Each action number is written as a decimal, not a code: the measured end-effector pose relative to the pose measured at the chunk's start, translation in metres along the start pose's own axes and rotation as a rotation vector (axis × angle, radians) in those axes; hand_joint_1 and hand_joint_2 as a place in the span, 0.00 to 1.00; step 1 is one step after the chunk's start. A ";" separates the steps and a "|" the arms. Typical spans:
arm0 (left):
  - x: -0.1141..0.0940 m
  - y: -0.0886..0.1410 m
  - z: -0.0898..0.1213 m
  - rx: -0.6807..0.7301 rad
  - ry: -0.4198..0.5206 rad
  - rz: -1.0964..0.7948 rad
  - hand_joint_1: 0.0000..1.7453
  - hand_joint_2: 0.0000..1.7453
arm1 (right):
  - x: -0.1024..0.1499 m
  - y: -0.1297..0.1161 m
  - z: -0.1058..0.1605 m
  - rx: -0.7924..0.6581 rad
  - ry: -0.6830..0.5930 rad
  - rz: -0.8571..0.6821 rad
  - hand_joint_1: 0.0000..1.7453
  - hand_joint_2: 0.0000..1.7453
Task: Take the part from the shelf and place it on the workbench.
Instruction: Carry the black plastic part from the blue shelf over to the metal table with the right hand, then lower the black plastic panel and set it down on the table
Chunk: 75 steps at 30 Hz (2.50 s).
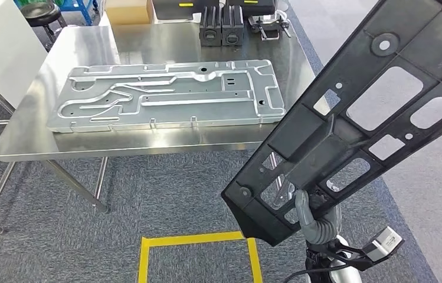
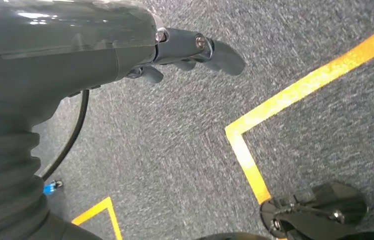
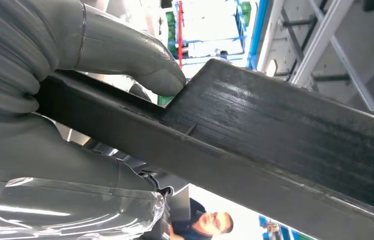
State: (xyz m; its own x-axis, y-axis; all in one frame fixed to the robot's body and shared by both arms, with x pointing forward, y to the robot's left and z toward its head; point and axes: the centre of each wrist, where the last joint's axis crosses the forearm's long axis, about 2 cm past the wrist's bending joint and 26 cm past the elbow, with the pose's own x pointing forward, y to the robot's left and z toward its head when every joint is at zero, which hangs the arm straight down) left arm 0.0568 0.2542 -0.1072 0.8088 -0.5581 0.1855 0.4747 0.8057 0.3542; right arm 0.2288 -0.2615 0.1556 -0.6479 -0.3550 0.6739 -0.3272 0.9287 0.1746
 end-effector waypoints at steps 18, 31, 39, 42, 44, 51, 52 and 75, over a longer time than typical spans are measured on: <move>-0.004 -0.002 0.001 -0.005 0.011 -0.006 0.00 1.00 | 0.002 -0.001 0.001 0.006 0.008 0.044 1.00 1.00; 0.001 -0.005 0.002 -0.019 -0.013 -0.015 0.00 1.00 | 0.009 -0.012 -0.027 0.089 -0.050 0.202 1.00 1.00; 0.009 0.007 -0.003 -0.030 -0.047 -0.045 0.00 1.00 | 0.016 -0.015 -0.162 0.156 -0.144 1.289 1.00 1.00; 0.012 0.011 -0.004 -0.007 -0.065 -0.061 0.00 1.00 | 0.010 0.005 -0.229 0.180 -0.207 1.704 1.00 1.00; 0.015 0.013 -0.005 0.018 -0.072 -0.068 0.00 1.00 | 0.001 0.014 -0.264 0.233 -0.226 1.859 1.00 1.00; 0.021 0.016 -0.006 0.047 -0.082 -0.076 0.00 1.00 | -0.043 0.017 -0.299 0.417 -0.126 1.978 0.00 0.00; 0.021 0.016 -0.006 0.047 -0.082 -0.076 0.00 1.00 | -0.044 0.017 -0.299 0.420 -0.123 1.979 0.00 0.00; 0.007 0.009 -0.004 0.019 -0.051 -0.077 0.00 0.00 | -0.112 -0.015 -0.247 0.696 0.232 1.939 0.00 0.00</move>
State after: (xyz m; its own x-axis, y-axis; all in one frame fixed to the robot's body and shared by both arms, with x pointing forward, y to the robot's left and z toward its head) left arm 0.0686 0.2584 -0.1057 0.7510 -0.6282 0.2031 0.5282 0.7563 0.3861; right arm 0.4761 -0.2089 0.2546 -0.3356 0.8850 -0.3226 0.3375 -0.2068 -0.9183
